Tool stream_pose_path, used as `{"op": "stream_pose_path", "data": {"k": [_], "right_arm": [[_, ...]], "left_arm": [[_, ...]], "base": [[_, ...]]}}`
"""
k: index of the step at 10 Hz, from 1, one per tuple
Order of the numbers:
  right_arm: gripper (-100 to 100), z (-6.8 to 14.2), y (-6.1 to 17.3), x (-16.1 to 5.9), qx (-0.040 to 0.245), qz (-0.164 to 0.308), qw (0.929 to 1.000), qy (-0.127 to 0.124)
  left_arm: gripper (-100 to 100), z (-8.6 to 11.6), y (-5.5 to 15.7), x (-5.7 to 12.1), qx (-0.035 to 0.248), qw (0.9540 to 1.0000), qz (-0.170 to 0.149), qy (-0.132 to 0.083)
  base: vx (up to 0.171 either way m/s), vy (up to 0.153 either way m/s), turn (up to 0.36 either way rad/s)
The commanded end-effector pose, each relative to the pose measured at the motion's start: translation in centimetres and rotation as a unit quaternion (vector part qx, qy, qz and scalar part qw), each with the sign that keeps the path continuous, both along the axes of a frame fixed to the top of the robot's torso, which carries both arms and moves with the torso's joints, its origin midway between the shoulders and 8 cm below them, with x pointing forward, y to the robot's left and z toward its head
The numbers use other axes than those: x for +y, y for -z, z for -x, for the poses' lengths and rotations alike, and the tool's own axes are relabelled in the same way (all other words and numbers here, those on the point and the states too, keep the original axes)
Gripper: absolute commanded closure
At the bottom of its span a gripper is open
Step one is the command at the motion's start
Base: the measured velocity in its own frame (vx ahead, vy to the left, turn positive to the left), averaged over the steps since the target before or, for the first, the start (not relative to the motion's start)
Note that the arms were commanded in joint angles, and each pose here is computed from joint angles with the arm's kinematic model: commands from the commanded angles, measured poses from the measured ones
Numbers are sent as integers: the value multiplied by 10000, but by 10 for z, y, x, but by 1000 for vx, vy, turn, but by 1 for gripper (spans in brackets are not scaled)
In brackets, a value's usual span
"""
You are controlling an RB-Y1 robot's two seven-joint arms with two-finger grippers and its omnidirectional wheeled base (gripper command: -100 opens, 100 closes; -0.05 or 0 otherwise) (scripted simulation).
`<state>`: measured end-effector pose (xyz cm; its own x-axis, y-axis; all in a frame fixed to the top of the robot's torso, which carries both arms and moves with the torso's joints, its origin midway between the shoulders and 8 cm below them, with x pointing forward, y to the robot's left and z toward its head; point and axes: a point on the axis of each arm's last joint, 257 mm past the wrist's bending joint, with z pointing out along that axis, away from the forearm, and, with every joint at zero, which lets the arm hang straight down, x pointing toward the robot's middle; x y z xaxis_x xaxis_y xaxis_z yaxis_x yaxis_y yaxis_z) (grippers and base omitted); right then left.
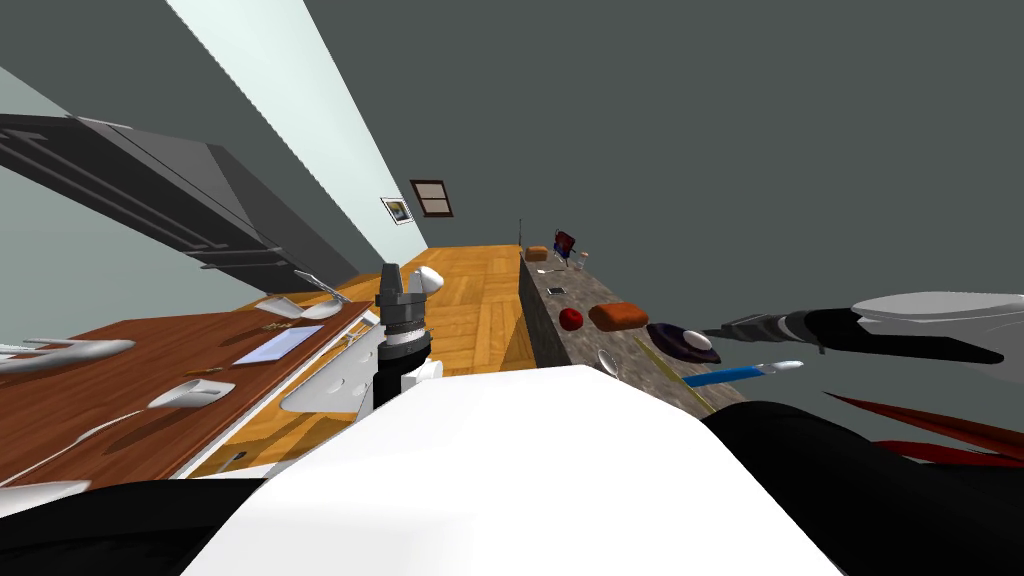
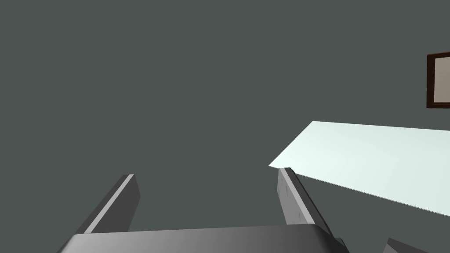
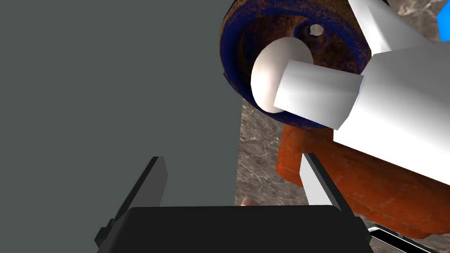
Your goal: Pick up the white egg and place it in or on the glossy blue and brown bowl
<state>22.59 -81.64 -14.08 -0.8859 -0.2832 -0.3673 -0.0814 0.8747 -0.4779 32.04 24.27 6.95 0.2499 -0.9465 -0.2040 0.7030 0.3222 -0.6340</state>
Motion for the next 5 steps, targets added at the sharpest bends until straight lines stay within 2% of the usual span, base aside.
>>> {"op": "stream_pose_path", "data": {"k": [1, 2, 4, 5], "right_arm": [[-100, -1, 0, 0, 3, -3, 10000, 1], [-100, -11, -9, 3, 14, -14, 10000, -42], [-100, -10, -7, 3, 17, -10, 10000, -31], [0, -10, -7, 3, 14, -14, 10000, -33]], "left_arm": [[0, 0, 0, 0, 0, 10000, 0, 0], [0, 0, 0, 0, 0, 10000, 0, 0], [0, 0, 0, 0, 0, 10000, 0, 0], [0, 0, 0, 0, 0, 10000, 0, 0]], "base": [[0, 0, 0], [-6, -9, -63], [-5, -4, -15], [0, 0, 0]]}}
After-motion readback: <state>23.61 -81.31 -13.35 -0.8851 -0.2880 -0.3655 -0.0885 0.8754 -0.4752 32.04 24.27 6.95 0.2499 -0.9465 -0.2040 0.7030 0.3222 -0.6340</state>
